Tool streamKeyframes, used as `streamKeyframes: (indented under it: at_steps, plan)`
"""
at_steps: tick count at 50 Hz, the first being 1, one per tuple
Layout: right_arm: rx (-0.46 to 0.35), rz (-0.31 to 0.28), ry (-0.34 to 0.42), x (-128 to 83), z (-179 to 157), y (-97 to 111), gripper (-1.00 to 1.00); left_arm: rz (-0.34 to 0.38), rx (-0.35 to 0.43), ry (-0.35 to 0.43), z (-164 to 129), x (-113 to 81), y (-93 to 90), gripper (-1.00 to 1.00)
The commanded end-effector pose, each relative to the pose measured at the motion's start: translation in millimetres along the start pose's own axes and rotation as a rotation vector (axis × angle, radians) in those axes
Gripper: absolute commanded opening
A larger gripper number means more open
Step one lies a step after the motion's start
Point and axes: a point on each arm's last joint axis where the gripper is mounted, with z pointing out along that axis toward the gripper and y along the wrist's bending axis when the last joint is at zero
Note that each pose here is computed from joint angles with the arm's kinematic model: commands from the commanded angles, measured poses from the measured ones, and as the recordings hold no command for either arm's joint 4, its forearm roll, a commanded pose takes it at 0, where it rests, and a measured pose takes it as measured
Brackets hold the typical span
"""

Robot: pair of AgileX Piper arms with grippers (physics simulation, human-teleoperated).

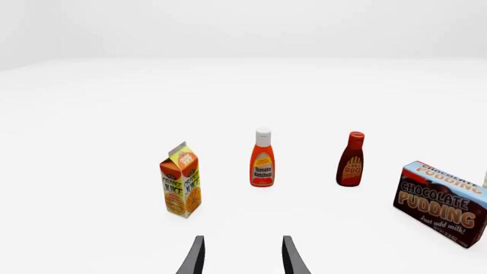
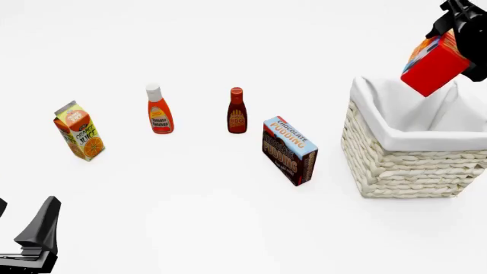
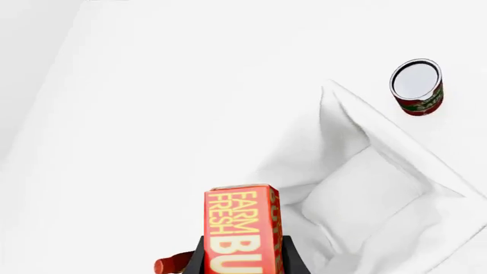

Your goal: Pick the butter and place it in the basket.

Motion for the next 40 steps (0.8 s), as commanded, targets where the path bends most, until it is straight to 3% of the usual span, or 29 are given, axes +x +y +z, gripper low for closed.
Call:
streamKeyframes:
  at_steps: [1, 40]
  plan:
    - [0.003, 0.05, -0.01, -4.1, -3.3, -2.9, -1.0, 0.0, 0.0, 0.0, 0.0, 0.0, 0.0, 1.0]
    - [0.11, 0.117, -0.027, -24.7, 32.8, -32.4, -1.0, 0.0, 0.0, 0.0, 0.0, 0.0, 0.0, 1.0]
